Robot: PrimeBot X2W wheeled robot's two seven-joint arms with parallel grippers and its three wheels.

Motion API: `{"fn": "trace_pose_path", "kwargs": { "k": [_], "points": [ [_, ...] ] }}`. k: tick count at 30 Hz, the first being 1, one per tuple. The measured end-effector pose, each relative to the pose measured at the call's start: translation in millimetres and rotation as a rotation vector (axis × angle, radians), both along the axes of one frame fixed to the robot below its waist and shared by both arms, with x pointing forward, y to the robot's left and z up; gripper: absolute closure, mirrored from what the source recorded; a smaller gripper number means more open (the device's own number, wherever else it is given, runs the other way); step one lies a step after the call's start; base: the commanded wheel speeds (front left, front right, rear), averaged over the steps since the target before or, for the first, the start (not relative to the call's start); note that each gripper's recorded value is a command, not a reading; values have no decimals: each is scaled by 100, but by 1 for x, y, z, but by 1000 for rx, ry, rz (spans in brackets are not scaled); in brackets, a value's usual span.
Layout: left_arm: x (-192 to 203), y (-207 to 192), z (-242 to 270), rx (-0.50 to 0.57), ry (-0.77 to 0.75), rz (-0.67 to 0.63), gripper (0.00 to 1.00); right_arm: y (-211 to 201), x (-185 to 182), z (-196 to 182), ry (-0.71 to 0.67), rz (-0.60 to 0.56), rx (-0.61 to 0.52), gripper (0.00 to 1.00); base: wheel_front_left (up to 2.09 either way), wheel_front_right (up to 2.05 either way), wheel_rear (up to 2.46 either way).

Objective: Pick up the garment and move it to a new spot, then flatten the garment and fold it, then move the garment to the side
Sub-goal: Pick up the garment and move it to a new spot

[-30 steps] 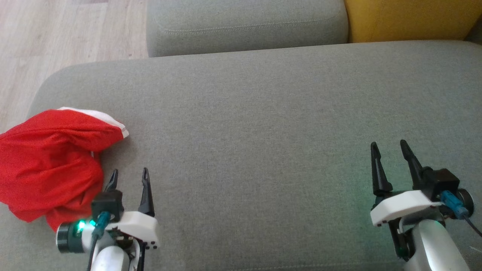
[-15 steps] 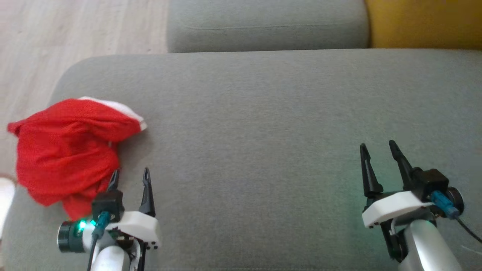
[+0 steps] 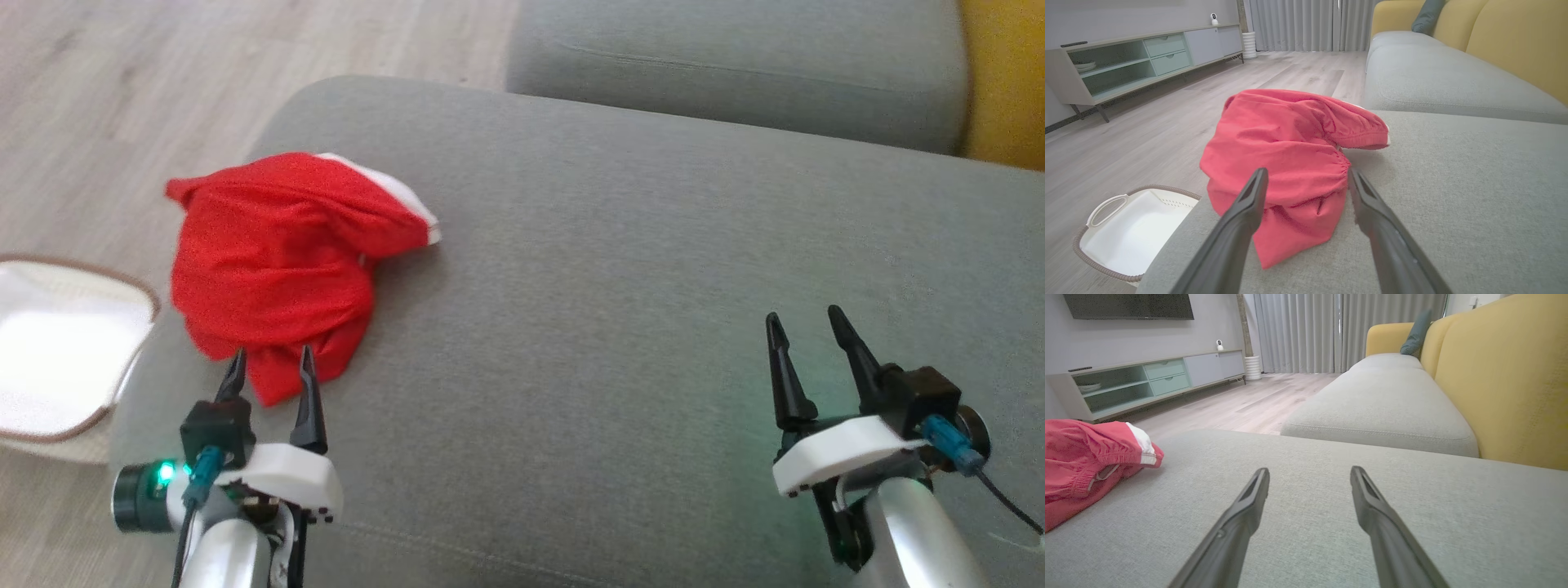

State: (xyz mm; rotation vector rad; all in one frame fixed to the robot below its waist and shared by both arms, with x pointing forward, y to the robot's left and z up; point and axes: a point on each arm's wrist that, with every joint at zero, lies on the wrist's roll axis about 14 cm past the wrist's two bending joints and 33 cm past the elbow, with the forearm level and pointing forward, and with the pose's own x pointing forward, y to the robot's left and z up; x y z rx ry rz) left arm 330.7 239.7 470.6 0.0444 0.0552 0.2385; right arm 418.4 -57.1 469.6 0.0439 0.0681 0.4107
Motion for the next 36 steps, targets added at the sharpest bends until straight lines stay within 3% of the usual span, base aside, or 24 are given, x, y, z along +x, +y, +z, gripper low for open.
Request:
{"fn": "trace_pose_path", "kwargs": {
  "k": [15, 26, 32, 36],
  "points": [
    [-54, 66, -2, 4, 12, 237, 0, 72, 3, -5, 15, 184, 10, 0, 0, 0, 0],
    [-78, 88, -7, 3, 34, 329, 0, 103, -1, -13, 34, 273, 10, 0, 0, 0, 0],
    [-68, 90, -14, -8, 64, 320, 0, 105, 12, -12, 18, 283, 13, 0, 0, 0, 0],
    [-36, 91, -2, -11, 30, 275, 0, 102, 26, -8, -11, 283, 16, 0, 0, 0, 0]
  ]
}}
